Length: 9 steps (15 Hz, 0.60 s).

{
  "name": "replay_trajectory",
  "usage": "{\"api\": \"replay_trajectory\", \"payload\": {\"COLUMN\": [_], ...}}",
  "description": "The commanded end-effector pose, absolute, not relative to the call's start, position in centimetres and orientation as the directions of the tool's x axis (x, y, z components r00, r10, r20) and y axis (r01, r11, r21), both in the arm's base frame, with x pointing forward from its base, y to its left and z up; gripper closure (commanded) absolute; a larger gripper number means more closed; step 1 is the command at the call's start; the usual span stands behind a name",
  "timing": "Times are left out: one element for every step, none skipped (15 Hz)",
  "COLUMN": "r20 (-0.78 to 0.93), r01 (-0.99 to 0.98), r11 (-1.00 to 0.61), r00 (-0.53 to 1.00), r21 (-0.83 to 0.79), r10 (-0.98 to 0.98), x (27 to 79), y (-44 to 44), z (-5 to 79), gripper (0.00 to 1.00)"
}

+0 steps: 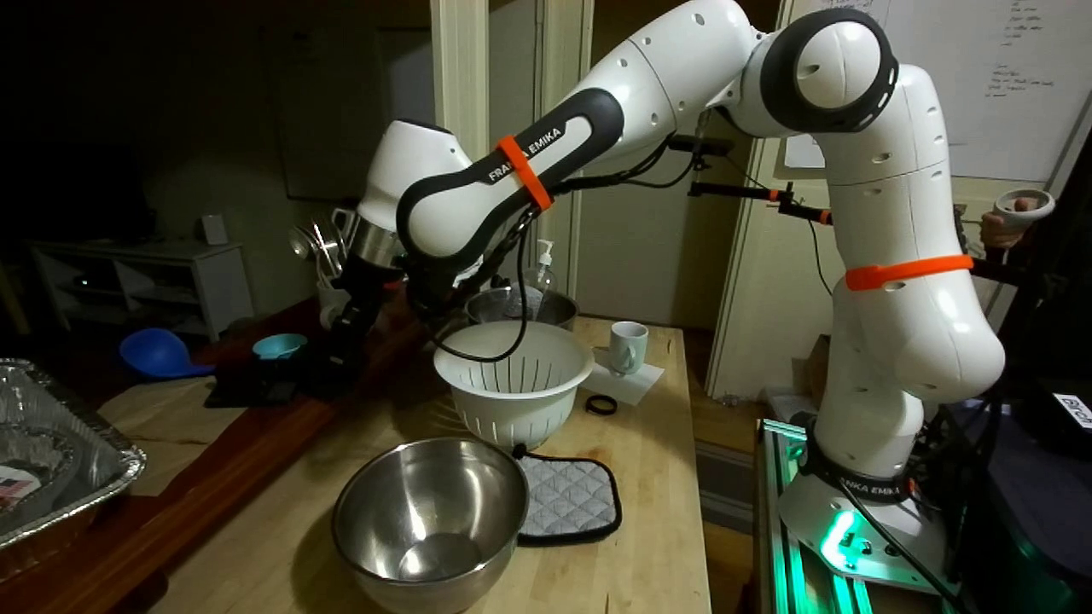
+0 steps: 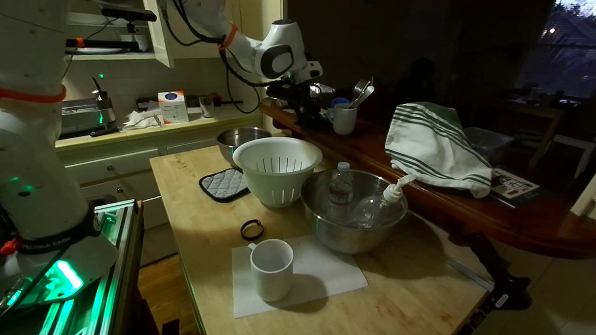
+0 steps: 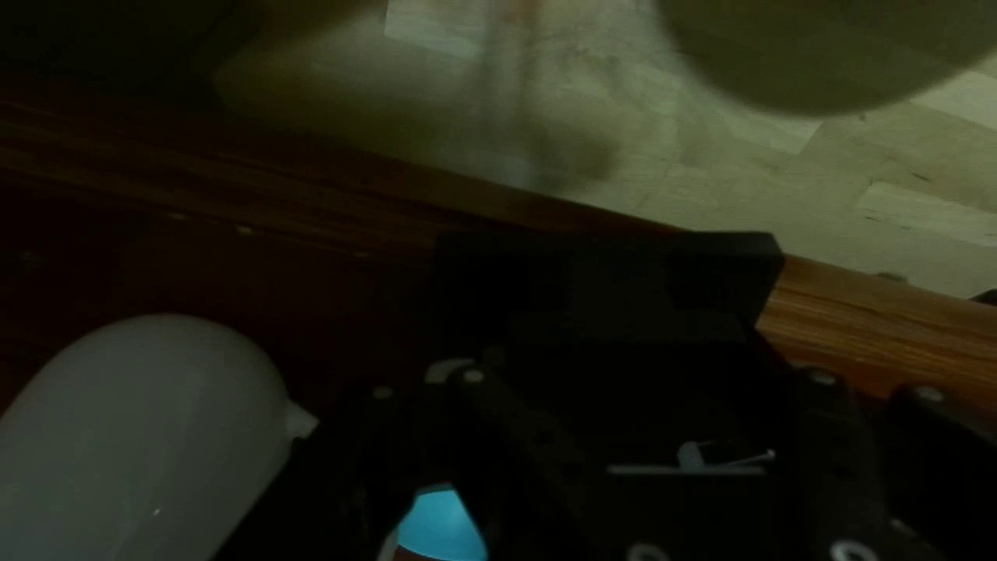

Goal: Put the dark blue ladle inside the silver bowl

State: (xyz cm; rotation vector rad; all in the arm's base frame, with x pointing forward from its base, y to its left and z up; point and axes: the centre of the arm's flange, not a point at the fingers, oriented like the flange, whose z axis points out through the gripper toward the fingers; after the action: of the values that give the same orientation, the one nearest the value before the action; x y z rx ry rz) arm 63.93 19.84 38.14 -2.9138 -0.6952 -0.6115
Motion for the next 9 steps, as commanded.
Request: {"api": "replay_trajectory", "payload": {"r20": [0.359, 0.350, 0.345, 0.344, 0.356, 0.364, 0.372, 0.384, 0.390], "r01": [0.509, 0.517, 0.510, 0.511, 0.501, 0.491, 0.489, 0.489, 0.479], "r11": [-0.860, -0.855, -0.858, -0.854, -0.854, -0.853, -0.847, -0.841, -0.840], "r00": [0.798, 0.794, 0.796, 0.788, 0.779, 0.772, 0.761, 0.749, 0.744], "r21": [0.027, 0.040, 0.064, 0.097, 0.142, 0.177, 0.210, 0.229, 0.256], "r10": [0.483, 0.496, 0.498, 0.510, 0.516, 0.521, 0.531, 0.540, 0.543], "x": [61.0, 60.3, 59.6, 59.1, 59.0, 59.2, 59.4, 59.7, 59.9], "y": [20.1, 20.3, 20.5, 20.7, 20.6, 20.5, 20.3, 20.3, 20.2], "z": [40.2, 40.8, 41.3, 41.8, 42.3, 42.6, 42.9, 43.2, 43.6], "gripper": [0.59, 0.59, 0.59, 0.59, 0.59, 0.59, 0.59, 0.59, 0.59]}}
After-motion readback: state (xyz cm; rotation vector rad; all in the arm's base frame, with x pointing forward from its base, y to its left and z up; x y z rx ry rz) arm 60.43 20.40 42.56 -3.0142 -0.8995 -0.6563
